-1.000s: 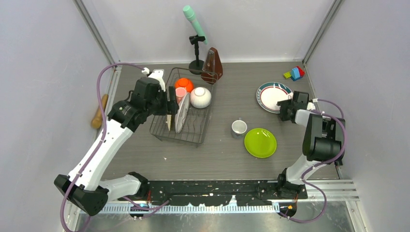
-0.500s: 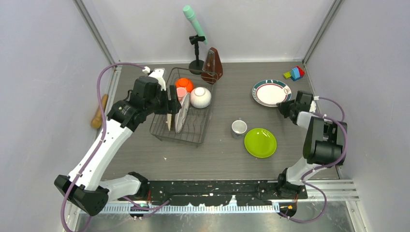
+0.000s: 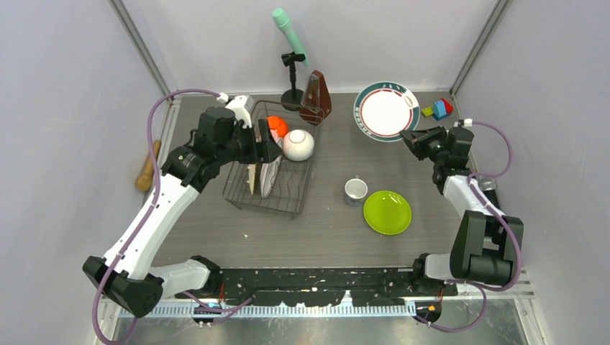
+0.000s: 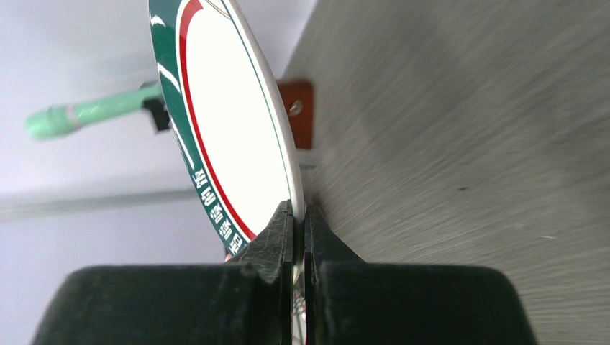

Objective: Load the mixed dishes into the dish rack

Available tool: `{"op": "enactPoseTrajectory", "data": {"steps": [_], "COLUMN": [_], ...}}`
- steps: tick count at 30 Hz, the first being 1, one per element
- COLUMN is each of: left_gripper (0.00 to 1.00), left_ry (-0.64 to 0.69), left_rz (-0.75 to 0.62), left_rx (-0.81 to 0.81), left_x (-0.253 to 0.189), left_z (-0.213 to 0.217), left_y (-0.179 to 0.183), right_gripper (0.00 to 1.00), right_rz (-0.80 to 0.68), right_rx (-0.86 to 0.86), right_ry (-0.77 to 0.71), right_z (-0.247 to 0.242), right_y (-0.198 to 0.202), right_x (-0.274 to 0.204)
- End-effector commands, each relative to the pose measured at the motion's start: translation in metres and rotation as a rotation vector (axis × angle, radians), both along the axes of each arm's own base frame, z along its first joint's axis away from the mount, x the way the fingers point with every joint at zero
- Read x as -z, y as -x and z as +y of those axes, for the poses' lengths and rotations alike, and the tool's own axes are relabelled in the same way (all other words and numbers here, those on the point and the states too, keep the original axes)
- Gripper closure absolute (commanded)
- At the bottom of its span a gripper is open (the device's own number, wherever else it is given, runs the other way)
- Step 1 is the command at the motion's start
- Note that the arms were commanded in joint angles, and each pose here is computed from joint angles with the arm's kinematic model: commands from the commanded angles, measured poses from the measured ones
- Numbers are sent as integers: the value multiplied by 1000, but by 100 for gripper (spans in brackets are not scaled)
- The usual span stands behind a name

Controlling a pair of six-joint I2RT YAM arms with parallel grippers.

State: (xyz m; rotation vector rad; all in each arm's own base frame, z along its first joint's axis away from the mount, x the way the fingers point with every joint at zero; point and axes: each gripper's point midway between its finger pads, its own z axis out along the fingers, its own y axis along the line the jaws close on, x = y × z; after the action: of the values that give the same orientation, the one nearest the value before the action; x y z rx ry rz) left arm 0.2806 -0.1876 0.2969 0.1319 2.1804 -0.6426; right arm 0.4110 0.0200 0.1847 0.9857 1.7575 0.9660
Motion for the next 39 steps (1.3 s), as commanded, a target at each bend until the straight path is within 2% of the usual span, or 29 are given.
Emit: {"op": "enactPoseTrajectory", "data": {"steps": [1, 6, 12, 23, 26, 28, 30, 32, 34, 36, 38, 39], "left_gripper": [29, 32, 38, 42, 53, 55, 62, 76, 97, 100, 100, 100], "left_ry": [157, 230, 262, 263, 260, 259, 251, 241, 233, 222, 203, 188], "left_rz": [-100, -143, -177, -150, -148, -148, -147, -149, -164, -177, -199, -219], "left_rx": [34, 36, 2, -20, -18, -15, -13, -6, 7, 12, 13, 6], "left_x": [-49, -64, -71, -62, -60, -59, -56, -53, -50, -50, -53, -56], "left_z": [-23, -33, -35, -37, -37, -37, -37, -37, -38, -38, -35, -32], "left_y": [-15, -25, -37, -43, -43, -42, -43, -43, -44, -46, -47, -48], "right_gripper": [100, 100, 100, 100, 100, 100, 100, 100, 100, 98, 61, 27], "right_rz": [-283, -385, -418, -456, -466, -472, -476, -479, -481, -485, -438, -347], "right_rx": [-272, -471, -674, -812, -839, -847, -856, -865, -874, -871, -828, -775], "right_ry": [-15, -31, -32, -24, -18, -13, -4, 9, 21, 39, 75, 113], "right_z": [57, 108, 168, 202, 207, 208, 210, 212, 214, 215, 211, 204], "right_y": [16, 38, 70, 98, 104, 106, 109, 111, 112, 113, 105, 98], "right_x": [-72, -96, -99, -102, -104, -105, -107, -108, -110, -115, -113, -96]}}
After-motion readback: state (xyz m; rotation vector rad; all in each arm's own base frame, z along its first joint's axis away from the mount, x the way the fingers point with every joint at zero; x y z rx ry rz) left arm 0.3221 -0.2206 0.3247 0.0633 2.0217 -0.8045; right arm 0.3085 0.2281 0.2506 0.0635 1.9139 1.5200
